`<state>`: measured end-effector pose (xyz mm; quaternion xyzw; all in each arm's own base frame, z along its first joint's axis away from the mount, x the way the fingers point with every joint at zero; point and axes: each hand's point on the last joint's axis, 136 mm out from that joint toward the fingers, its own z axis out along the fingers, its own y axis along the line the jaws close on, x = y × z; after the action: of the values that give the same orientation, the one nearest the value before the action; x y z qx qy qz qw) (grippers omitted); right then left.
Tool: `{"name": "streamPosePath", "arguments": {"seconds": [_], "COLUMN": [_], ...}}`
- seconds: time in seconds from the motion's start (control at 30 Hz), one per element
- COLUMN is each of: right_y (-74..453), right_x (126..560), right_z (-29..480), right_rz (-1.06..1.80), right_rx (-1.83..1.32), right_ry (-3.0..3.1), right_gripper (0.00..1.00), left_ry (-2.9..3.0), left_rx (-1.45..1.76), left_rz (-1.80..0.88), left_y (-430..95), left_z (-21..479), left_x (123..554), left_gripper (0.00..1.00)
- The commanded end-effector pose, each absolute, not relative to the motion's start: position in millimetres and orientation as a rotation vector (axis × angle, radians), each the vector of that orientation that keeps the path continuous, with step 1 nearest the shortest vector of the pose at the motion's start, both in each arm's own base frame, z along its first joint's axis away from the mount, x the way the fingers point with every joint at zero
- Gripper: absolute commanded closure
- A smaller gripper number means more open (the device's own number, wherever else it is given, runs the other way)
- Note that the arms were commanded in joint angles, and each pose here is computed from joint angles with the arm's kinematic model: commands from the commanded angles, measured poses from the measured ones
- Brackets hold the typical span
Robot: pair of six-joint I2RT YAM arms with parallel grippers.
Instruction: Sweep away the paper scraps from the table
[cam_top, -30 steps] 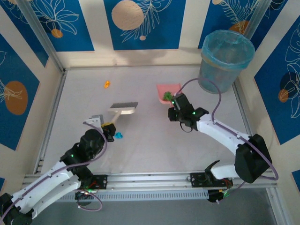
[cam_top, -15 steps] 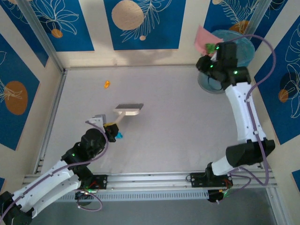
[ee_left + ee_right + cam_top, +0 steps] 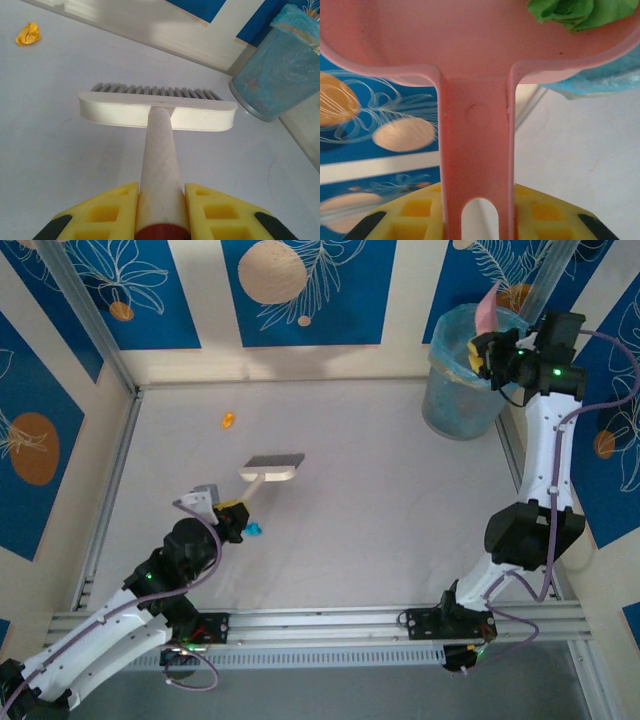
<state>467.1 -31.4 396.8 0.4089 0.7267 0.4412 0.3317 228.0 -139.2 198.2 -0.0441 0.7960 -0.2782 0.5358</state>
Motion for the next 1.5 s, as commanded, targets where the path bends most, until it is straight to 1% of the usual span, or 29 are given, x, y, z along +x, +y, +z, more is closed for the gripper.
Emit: {"name": "streamPosePath", "arguments": {"seconds": [0.0,0.1,0.3,0.43,0.53,0.67,0.8,0.9,0.97,1.07,1.17,1.33,1.47], "right_y": [-31,-35,-46,-49,-45,-35,-1,41,79,136,183,230,247], "right_x": [478,489,496,495,492,475,452,432,415,388,362,321,304], "right_z": [416,412,396,398,407,431,461,469,469,453,417,337,270], "right_rz": [1.419,1.534,1.621,1.593,1.565,1.366,1.224,1.156,1.094,0.954,0.802,0.658,0.532], "right_rx": [1.104,1.151,1.286,1.271,1.203,1.068,0.86,0.671,0.471,0.164,-0.108,-0.417,-0.508], "right_ry": [1.796,1.769,1.699,1.693,1.72,1.752,1.797,1.866,1.92,1.979,2.008,2.053,2.072], "right_gripper": [1.0,1.0,1.0,1.0,1.0,1.0,1.0,1.0,1.0,1.0,1.0,1.0,1.0], "left_ry": [1.873,1.875,1.872,1.871,1.874,1.875,1.873,1.874,1.866,1.845,1.831,1.826,1.824], "left_rx": [-0.12,-0.12,-0.124,-0.127,-0.126,-0.126,-0.134,-0.148,-0.175,-0.222,-0.265,-0.324,-0.372], "left_rz": [-0.683,-0.684,-0.678,-0.67,-0.667,-0.671,-0.663,-0.654,-0.64,-0.605,-0.563,-0.482,-0.41], "left_y": [-139,-140,-138,-137,-137,-138,-135,-132,-125,-111,-99,-82,-70], "left_z": [203,203,203,203,202,202,202,202,203,204,204,199,191], "left_x": [228,228,228,229,229,228,228,227,226,224,222,223,224], "left_gripper": [1.0,1.0,1.0,1.0,1.0,1.0,1.0,1.0,1.0,1.0,1.0,1.0,1.0]}}
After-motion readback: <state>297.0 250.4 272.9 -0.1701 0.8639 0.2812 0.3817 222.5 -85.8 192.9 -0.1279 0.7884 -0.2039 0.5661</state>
